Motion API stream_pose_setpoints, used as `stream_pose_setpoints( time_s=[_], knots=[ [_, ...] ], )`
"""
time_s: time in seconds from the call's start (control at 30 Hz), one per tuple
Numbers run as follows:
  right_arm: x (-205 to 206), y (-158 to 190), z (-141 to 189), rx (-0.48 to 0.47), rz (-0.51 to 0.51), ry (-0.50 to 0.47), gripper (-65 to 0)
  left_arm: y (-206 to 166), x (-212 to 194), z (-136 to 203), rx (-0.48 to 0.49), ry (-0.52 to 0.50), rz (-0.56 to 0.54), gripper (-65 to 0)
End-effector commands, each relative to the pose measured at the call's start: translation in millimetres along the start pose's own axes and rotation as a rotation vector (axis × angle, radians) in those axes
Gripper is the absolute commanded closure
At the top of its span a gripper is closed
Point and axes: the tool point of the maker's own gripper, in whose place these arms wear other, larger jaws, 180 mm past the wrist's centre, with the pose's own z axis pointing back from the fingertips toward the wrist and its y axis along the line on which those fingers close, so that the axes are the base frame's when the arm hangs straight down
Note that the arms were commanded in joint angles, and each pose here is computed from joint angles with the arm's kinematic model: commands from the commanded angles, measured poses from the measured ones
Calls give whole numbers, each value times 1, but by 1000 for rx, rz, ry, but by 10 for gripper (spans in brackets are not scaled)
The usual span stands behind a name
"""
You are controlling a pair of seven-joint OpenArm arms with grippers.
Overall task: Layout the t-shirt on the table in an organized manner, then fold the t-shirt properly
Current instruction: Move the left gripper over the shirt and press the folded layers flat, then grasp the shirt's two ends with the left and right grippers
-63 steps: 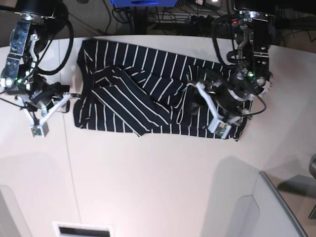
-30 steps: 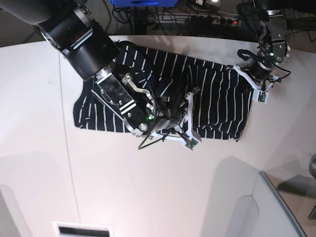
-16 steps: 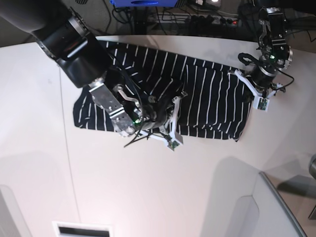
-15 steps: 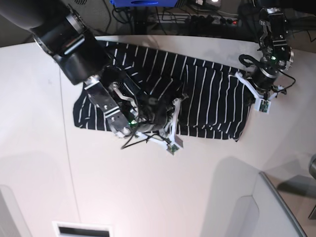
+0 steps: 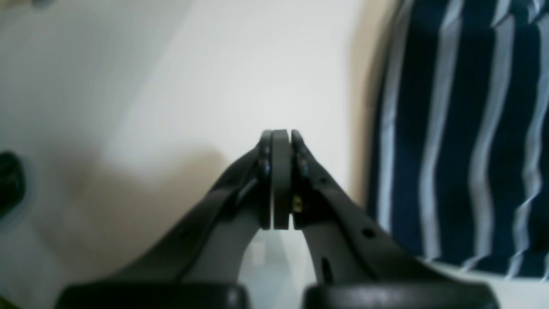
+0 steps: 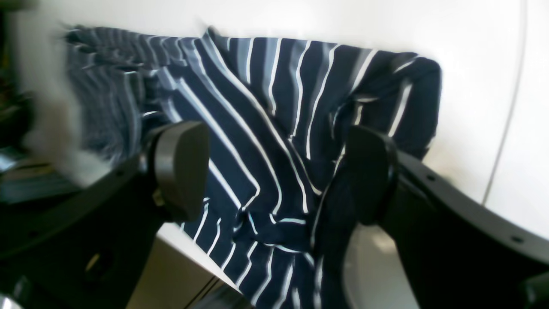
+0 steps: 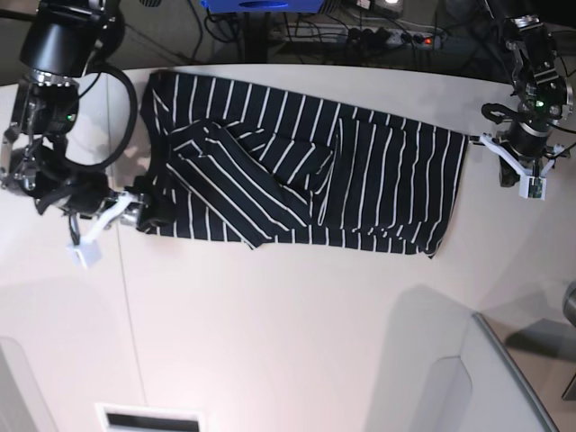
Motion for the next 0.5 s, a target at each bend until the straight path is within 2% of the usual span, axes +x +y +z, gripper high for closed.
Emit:
stream_pose_setpoints(
  time_s=[0.0,0.17,0.37,0.47],
  knots=[
    [-1,-17,7,-10,-10,7,-467,9,17,0,12,-59,15,0],
    [-25,-57,11,-19,-81,82,-467,31,24,4,-3,-98,106,0],
    [-38,-53,5,17,-61,109,-468,44,2,-2,7,-41,146,0],
    [-49,-49,-5,48,-90,123,-467,46,3,-10,10,-39,173,0]
  ],
)
